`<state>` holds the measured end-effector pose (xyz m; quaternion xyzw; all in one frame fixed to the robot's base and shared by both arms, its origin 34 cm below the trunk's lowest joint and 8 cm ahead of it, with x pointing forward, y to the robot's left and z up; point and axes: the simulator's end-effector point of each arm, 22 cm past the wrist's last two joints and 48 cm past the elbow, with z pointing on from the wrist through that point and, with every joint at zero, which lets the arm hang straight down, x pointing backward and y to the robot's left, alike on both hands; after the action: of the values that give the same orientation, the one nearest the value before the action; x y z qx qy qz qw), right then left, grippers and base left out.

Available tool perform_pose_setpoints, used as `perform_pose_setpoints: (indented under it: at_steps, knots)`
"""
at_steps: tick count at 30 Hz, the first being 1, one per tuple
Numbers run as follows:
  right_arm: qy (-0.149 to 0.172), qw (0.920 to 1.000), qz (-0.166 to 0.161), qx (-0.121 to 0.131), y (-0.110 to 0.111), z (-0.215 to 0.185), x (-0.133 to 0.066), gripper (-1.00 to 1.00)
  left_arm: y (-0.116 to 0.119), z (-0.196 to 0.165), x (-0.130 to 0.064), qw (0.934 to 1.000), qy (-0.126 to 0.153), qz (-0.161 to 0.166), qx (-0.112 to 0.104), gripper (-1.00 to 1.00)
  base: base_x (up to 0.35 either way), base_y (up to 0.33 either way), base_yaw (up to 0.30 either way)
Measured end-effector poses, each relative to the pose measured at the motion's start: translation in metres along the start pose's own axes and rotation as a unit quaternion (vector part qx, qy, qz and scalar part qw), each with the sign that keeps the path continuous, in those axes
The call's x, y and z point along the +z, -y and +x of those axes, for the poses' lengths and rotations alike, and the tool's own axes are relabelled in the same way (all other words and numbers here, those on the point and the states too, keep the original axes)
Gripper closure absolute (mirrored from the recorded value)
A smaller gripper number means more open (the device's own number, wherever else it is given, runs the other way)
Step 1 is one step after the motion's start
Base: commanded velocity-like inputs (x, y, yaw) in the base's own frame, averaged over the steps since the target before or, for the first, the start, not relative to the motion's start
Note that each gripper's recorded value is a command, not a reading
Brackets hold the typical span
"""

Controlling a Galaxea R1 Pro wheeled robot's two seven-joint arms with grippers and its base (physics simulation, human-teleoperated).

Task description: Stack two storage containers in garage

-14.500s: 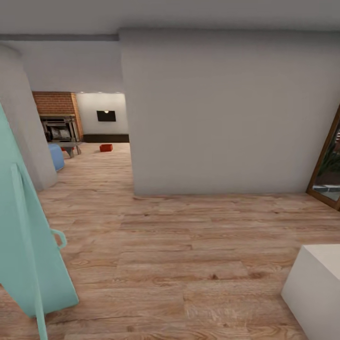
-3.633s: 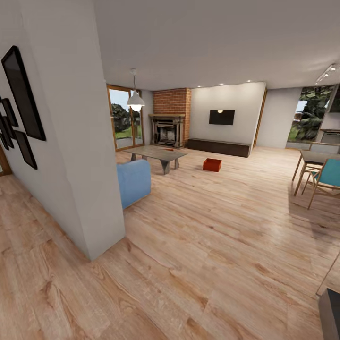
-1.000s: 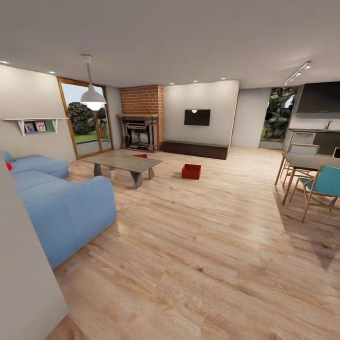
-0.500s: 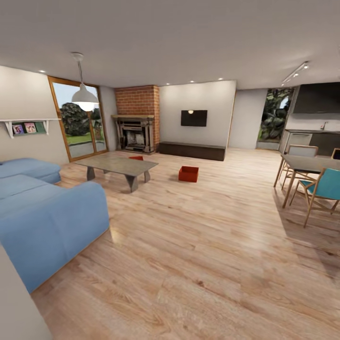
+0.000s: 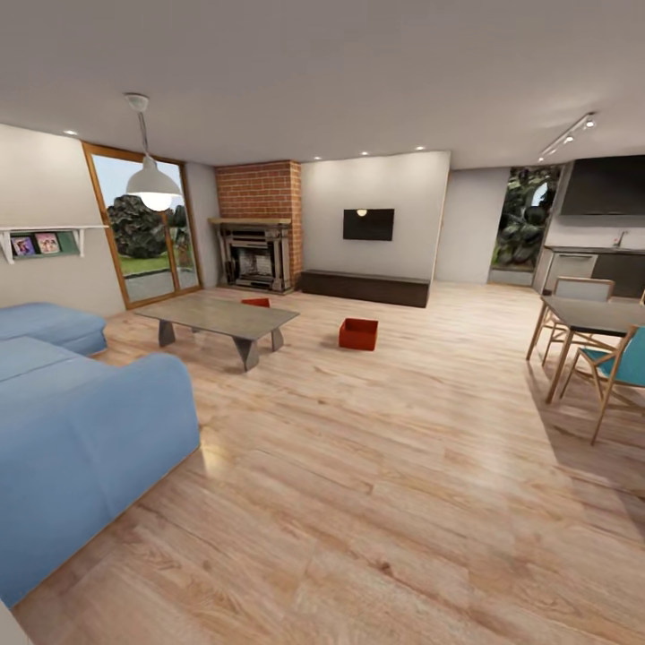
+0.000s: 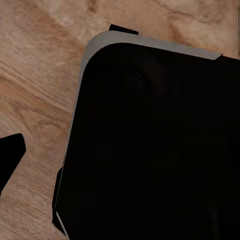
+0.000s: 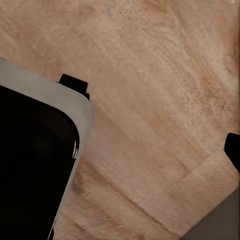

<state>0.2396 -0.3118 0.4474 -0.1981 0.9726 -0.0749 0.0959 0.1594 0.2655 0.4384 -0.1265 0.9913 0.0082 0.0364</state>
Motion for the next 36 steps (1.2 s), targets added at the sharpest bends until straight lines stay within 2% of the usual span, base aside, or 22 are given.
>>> perform_pose_setpoints:
  at_steps: [7,17,36]
  knots:
    - [0.001,1.0000,0.000,0.000,0.0007,0.0000,0.0000,-1.00,0.0000,0.0001,0.0000,1.0000,0.000,0.000,0.000,-1.00,0.326,0.000,-0.014]
    - [0.001,1.0000,0.000,0.000,0.0000,-0.0002,0.0000,-1.00,0.0000,0.0000,0.0000,1.0000,0.000,0.000,0.000,-1.00,0.326,0.000,-0.200]
    - [0.000,1.0000,0.000,0.000,0.0002,0.0001,0.0000,-1.00,0.0000,-0.0002,0.0000,1.0000,0.000,0.000,0.000,-1.00,0.326,0.000,-0.007]
